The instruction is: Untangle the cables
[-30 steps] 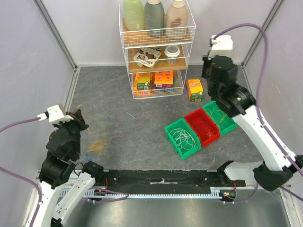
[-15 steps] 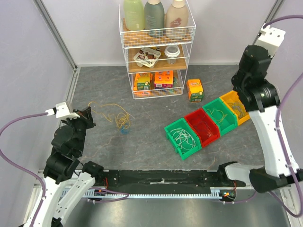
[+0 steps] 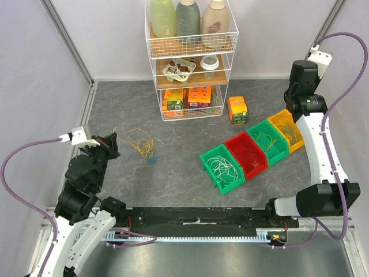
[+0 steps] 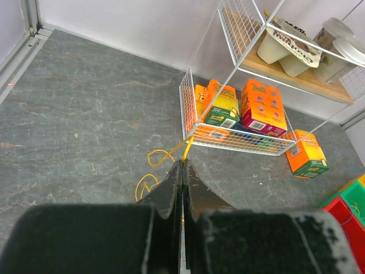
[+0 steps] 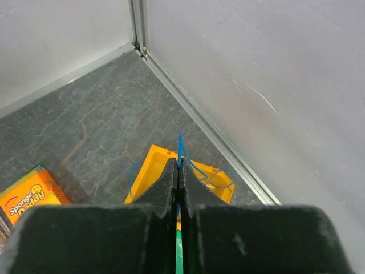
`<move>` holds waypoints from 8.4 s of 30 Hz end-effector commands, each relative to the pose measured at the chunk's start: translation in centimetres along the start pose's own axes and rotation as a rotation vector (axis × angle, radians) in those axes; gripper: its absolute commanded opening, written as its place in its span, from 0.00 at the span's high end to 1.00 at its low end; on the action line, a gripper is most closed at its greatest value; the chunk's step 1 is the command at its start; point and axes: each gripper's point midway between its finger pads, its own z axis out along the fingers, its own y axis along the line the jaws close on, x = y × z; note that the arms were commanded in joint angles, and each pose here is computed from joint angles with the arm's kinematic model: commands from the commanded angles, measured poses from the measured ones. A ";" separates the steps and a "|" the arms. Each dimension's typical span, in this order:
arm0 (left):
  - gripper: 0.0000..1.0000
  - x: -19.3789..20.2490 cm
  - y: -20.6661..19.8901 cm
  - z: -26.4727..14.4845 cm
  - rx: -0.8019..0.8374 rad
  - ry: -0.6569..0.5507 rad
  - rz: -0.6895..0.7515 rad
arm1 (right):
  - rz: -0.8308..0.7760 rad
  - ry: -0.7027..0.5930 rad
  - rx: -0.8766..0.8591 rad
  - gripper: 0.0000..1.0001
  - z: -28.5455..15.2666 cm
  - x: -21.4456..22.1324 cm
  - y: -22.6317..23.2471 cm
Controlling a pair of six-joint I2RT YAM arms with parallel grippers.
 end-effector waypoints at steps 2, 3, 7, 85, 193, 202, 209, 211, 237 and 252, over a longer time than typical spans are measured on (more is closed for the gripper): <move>0.98 0.0 -0.6 0.0 0.028 -0.011 -0.048 | 0.110 -0.145 -0.008 1.00 -2.4 -5.9 -1.4; 0.98 -0.1 -0.5 -0.1 0.027 -0.016 -0.051 | 0.125 -0.168 -0.010 1.00 -3.0 -7.1 -1.7; 0.98 -0.1 -0.4 -0.2 0.024 -0.020 -0.045 | 0.184 -0.238 -0.050 1.00 -5.3 -10.9 -2.5; 0.98 -8.4 -7.7 -4.8 0.316 0.003 -0.196 | -0.191 0.220 -1.750 0.10 -41.3 25.9 30.9; 0.98 0.6 -15.2 -7.0 0.809 0.447 -0.079 | -0.198 0.476 -1.413 0.30 -30.7 27.1 29.9; 0.98 0.2 -15.8 -5.5 0.775 0.482 -0.072 | -0.186 0.278 -1.787 0.12 -37.4 24.2 26.6; 0.98 1.0 -15.9 -4.9 0.757 0.522 -0.091 | -0.066 0.162 -1.737 0.12 -37.0 20.1 26.7; 0.98 1.1 -16.0 -4.6 0.755 0.525 -0.095 | -0.044 0.137 -1.703 0.12 -36.7 18.8 27.1; 0.98 -0.4 -18.0 -5.9 0.881 0.518 -0.129 | 0.107 0.052 -1.610 1.00 -38.9 14.5 30.4; 0.98 -22.8 -13.1 -14.0 0.610 -0.196 0.025 | -0.180 0.389 -0.962 1.00 -23.6 33.2 30.7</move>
